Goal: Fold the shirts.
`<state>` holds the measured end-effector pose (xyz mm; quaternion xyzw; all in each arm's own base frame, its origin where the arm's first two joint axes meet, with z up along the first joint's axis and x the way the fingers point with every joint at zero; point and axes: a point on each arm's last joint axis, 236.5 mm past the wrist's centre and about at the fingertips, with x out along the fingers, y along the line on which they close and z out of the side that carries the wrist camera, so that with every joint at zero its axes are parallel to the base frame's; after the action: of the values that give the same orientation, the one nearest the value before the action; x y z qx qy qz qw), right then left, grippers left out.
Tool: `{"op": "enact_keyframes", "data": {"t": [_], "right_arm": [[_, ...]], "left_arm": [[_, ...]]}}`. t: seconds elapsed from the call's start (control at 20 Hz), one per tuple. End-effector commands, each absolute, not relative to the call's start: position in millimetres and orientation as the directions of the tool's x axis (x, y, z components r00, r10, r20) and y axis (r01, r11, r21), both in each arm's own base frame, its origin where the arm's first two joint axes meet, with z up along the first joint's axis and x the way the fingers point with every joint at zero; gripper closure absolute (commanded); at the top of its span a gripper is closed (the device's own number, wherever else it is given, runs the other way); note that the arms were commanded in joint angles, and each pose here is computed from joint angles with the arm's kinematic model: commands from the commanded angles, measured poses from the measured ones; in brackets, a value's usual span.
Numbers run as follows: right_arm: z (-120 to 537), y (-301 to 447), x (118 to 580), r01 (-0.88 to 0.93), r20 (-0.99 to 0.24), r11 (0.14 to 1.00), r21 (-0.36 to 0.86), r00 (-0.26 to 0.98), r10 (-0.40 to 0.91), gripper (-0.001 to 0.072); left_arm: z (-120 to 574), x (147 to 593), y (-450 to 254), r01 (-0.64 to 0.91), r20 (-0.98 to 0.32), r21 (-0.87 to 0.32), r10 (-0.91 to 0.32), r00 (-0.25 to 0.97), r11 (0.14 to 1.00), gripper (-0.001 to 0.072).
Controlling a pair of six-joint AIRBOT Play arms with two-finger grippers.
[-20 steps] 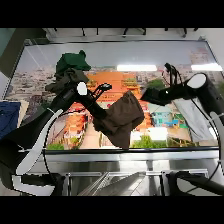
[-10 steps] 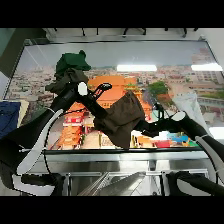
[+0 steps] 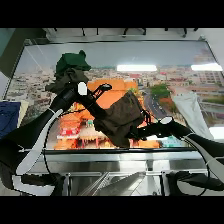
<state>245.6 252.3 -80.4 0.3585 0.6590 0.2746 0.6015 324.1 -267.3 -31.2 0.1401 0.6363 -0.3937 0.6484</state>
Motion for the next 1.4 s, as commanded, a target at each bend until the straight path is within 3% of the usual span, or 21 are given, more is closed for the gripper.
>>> {"op": "enact_keyframes", "data": {"t": [0.0,0.1,0.25,0.4,0.55,0.75,0.95,1.05,1.2,1.35], "right_arm": [[-43,242,246,0.119,-0.551,0.547,0.828,-0.002,0.835,0.0693],[-9,226,253,0.089,-0.543,0.537,0.839,0.073,0.837,0.0694],[38,203,254,-0.013,-0.618,0.628,0.778,0.167,0.769,0.0694],[125,200,263,-0.185,-0.571,0.633,0.751,0.298,0.765,0.0694],[222,192,278,-0.342,-0.495,0.660,0.669,0.457,0.739,0.0694],[309,169,268,-0.457,-0.469,0.750,0.479,0.588,0.658,0.0694],[375,161,233,-0.542,-0.402,0.761,0.356,0.646,0.648,0.0694],[404,155,217,-0.557,-0.362,0.777,0.294,0.687,0.630,0.0695],[434,135,218,-0.512,-0.309,0.830,0.219,0.771,0.557,0.0695],[404,132,261,-0.467,-0.417,0.852,0.237,0.744,0.523,0.0694]], "left_arm": [[-31,327,-264,0.682,-0.935,-0.320,-0.334,-0.118,0.657,0.0692],[-27,328,-257,0.673,-0.935,-0.323,-0.333,-0.120,0.665,0.0692],[-7,337,-245,0.661,-0.931,-0.310,-0.358,-0.068,0.683,0.0691],[29,330,-241,0.662,-0.912,-0.329,-0.408,-0.039,0.674,0.0692],[77,306,-249,0.677,-0.864,-0.394,-0.501,-0.042,0.622,0.0692],[134,260,-228,0.721,-0.866,-0.360,-0.500,-0.022,0.592,0.0691],[228,225,-222,0.726,-0.810,-0.317,-0.572,0.128,0.611,0.0692],[271,198,-232,0.769,-0.762,-0.298,-0.626,0.165,0.565,0.0692],[284,156,-249,0.837,-0.791,-0.288,-0.609,0.066,0.465,0.0692],[254,171,-270,0.837,-0.836,-0.324,-0.548,-0.035,0.441,0.0693]]}}
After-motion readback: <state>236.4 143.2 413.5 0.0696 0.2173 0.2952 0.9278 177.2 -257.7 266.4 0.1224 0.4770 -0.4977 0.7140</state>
